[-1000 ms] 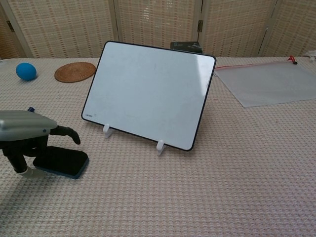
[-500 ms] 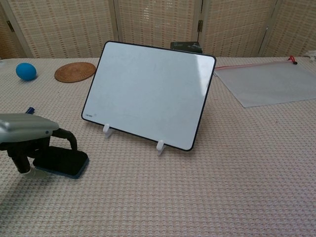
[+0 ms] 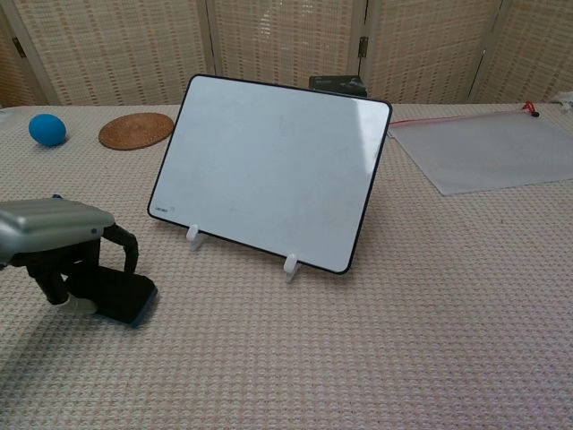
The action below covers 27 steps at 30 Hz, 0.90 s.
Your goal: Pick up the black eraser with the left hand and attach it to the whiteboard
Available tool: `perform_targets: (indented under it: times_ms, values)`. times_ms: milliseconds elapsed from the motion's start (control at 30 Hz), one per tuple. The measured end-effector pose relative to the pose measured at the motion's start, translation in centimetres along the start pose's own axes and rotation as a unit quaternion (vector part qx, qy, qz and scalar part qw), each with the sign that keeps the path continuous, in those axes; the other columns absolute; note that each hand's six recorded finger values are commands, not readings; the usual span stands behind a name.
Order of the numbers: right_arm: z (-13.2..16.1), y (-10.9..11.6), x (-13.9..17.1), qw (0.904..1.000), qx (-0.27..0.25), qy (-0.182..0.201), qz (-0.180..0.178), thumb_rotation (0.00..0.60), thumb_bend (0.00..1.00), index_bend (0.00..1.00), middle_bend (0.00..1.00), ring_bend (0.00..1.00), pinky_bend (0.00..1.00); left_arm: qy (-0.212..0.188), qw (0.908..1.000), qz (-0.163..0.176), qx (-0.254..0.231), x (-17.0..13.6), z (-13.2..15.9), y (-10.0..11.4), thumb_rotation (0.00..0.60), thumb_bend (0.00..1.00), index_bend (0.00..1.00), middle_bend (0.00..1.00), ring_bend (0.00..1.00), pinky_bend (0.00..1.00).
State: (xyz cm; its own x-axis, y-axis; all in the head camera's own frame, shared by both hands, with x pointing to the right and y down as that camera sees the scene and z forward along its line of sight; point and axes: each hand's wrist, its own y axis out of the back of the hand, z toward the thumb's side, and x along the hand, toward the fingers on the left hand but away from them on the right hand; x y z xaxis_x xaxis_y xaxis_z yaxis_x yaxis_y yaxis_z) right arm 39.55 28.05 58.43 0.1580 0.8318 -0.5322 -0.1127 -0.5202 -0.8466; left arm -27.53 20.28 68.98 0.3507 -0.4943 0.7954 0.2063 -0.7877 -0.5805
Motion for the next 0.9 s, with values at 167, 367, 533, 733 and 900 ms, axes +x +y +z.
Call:
perform_targets:
  times_ms: [167, 367, 533, 733, 900]
  values:
    - [0.0, 0.0, 0.1, 1.0000, 0.000, 0.000, -0.001, 0.600, 0.29, 0.00, 0.00, 0.00, 0.00, -0.004, 0.9997, 0.023, -0.008, 0.0, 0.1, 0.3, 0.600, 0.32, 0.63, 1.00, 0.96, 1.00]
    - [0.0, 0.1, 0.1, 1.0000, -0.001, 0.002, -0.001, 0.600, 0.29, 0.00, 0.00, 0.00, 0.00, -0.006, 0.9965, 0.075, -0.035, -0.3, 0.3, 1.7, 0.600, 0.31, 0.67, 1.00, 0.96, 1.00]
    - [0.1, 0.2, 0.2, 1.0000, -0.002, 0.004, -0.002, 0.600, 0.29, 0.00, 0.00, 0.00, 0.00, -0.009, 0.9859, 0.161, -0.046, -0.5, 0.9, 3.4, 0.600, 0.31, 0.68, 1.00, 0.98, 1.00]
    - [0.2, 0.3, 0.4, 1.0000, -0.005, 0.007, -0.001, 0.600, 0.29, 0.00, 0.00, 0.00, 0.00, -0.008, 0.9641, 0.260, -0.053, 0.1, 2.8, 4.2, 0.600, 0.31, 0.68, 1.00, 0.98, 1.00]
    - [0.0, 0.5, 0.5, 0.9999, -0.010, 0.009, -0.001, 0.600, 0.29, 0.00, 0.00, 0.00, 0.00, 0.004, 0.9469, 0.319, -0.036, 1.2, 5.2, 4.7, 0.600, 0.31, 0.68, 1.00, 0.98, 1.00]
